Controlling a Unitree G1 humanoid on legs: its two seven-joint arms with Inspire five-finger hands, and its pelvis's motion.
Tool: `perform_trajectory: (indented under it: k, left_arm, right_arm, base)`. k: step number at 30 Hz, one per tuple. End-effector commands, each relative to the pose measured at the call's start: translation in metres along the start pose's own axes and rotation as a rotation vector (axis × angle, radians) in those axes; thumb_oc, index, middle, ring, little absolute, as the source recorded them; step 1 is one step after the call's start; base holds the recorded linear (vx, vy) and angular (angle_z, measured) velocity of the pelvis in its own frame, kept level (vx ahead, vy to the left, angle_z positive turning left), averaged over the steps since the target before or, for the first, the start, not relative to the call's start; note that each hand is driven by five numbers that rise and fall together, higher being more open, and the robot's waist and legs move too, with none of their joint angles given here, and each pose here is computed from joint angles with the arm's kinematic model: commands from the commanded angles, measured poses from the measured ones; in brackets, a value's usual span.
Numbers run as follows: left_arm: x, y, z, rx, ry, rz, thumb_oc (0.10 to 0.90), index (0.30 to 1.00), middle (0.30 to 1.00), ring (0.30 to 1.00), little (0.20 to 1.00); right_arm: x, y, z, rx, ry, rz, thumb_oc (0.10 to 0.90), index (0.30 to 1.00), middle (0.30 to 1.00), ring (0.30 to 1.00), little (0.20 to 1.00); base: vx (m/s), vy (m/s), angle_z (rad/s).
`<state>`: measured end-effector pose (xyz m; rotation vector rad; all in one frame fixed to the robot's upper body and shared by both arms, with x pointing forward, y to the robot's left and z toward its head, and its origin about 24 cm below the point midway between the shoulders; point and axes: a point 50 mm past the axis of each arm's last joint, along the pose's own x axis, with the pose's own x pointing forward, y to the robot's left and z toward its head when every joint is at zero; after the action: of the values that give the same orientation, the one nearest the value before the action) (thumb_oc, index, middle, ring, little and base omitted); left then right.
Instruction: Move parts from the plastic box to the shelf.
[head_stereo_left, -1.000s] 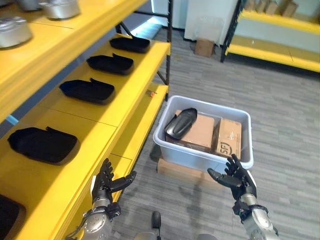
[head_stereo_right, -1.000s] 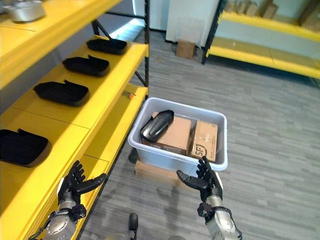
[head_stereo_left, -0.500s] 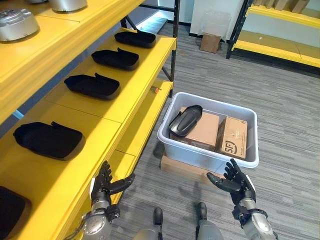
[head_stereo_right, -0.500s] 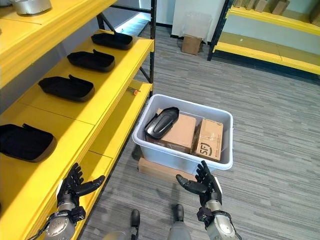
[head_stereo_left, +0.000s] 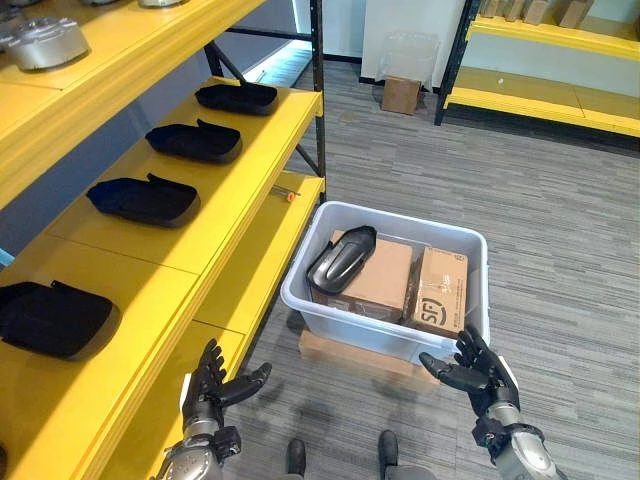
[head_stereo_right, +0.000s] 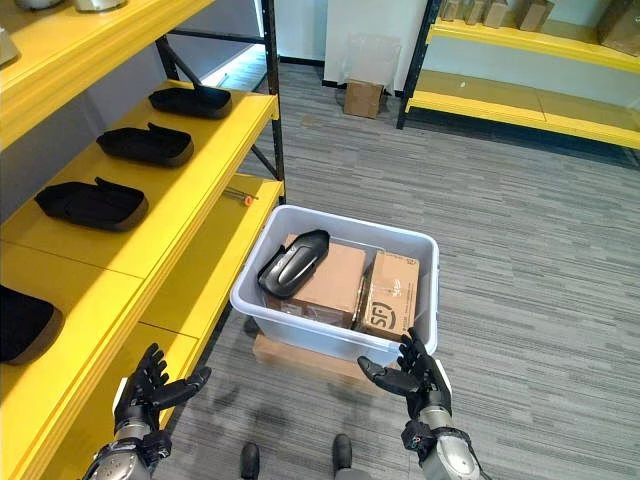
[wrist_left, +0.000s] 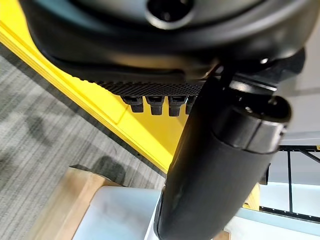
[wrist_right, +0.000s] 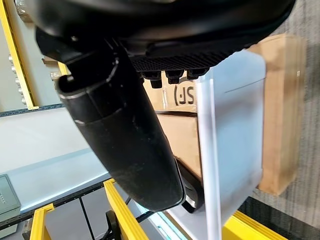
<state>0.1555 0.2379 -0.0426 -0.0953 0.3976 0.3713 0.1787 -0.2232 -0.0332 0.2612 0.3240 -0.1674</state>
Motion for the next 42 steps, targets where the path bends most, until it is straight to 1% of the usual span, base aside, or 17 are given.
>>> perform_trajectory:
  k: [1,13,20,26,28,38,42]
  left_arm:
    - [0.009,0.001,0.045,-0.007,-0.208,-0.030,0.900,1.000,1.000,1.000,1.000]
    - [0.012,-0.001,0.049,-0.019,-0.222,-0.029,0.900,1.000,1.000,1.000,1.000]
    - [0.014,-0.005,0.055,-0.045,-0.243,-0.039,0.900,1.000,1.000,1.000,1.000]
    - [0.020,-0.010,0.058,-0.039,-0.258,-0.037,0.900,1.000,1.000,1.000,1.000]
    - [0.018,-0.011,0.058,-0.034,-0.261,-0.047,0.900,1.000,1.000,1.000,1.000]
    - [0.018,-0.002,0.061,-0.004,-0.262,-0.037,0.900,1.000,1.000,1.000,1.000]
    - [0.019,-0.001,0.061,0.008,-0.259,-0.038,0.900,1.000,1.000,1.000,1.000]
  right_arm:
    - [0.008,0.013,0.052,-0.021,-0.252,0.079,0.900,1.000,1.000,1.000,1.000]
    - [0.007,0.010,0.053,-0.030,-0.251,0.078,0.900,1.000,1.000,1.000,1.000]
    - [0.008,0.006,0.057,-0.067,-0.260,0.072,0.900,1.000,1.000,1.000,1.000]
    - [0.007,-0.002,0.055,-0.056,-0.267,0.008,0.900,1.000,1.000,1.000,1.000]
    - [0.004,-0.002,0.046,0.002,-0.240,-0.001,0.900,1.000,1.000,1.000,1.000]
    - [0.005,0.005,0.040,0.044,-0.215,0.019,0.900,1.000,1.000,1.000,1.000]
    - [0.006,0.006,0.038,0.030,-0.203,0.028,0.900,1.000,1.000,1.000,1.000]
  base:
    - [0.08,-0.152,0.09]
    - [0.05,-0.144,0.10]
    - [0.02,-0.112,0.02]
    - [0.17,0.117,0.16]
    - [0.28,0.279,-0.21]
    - [0.10,0.150,-0.37]
    - [0.02,0.071,-0.07]
